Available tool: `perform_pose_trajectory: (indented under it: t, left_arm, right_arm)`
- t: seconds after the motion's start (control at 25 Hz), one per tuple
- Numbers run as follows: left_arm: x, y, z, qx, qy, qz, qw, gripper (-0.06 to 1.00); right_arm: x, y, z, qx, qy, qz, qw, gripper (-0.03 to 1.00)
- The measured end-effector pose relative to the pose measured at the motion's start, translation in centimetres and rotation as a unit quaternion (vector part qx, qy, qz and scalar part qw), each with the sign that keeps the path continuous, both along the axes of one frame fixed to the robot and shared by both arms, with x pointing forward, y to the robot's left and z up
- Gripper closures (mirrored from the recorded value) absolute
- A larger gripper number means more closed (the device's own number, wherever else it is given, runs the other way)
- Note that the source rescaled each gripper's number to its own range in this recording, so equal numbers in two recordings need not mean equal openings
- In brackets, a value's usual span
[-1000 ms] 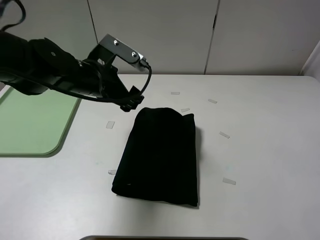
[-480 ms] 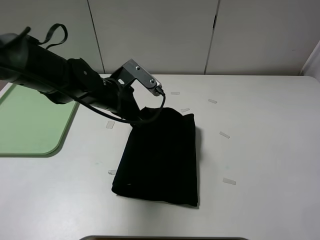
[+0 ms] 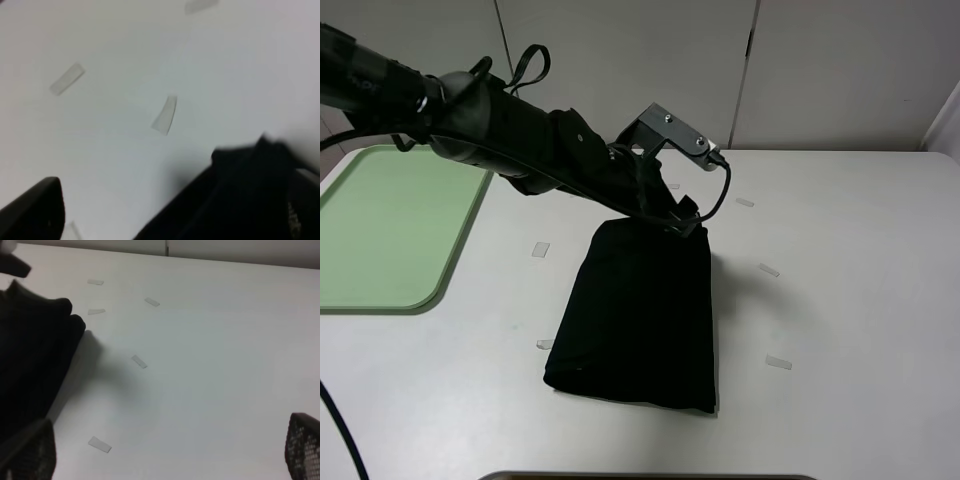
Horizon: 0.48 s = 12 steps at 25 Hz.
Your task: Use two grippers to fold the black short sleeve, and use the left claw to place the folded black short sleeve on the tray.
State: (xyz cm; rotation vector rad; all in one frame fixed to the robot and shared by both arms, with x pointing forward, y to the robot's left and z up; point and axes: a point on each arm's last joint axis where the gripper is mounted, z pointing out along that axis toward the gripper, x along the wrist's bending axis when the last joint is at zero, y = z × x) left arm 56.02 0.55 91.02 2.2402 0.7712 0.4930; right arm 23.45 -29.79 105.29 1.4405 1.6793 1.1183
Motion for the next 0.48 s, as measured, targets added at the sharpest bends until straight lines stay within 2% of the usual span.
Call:
perform_pose_trajectory:
  t: [0.28, 0.48]
  left_arm:
    - [-0.4, -0.5, 1.4, -0.013, 0.011, -0.016, 1.000, 0.08]
    - [-1.9, 0.2, 7.3, -0.051, 0.005, -0.048, 0.998, 0.08]
  right_arm:
    - [0.0, 0.0, 0.0, 0.000, 0.000, 0.000, 1.000, -0.03]
    - [0.0, 0.0, 0.0, 0.000, 0.000, 0.000, 1.000, -0.03]
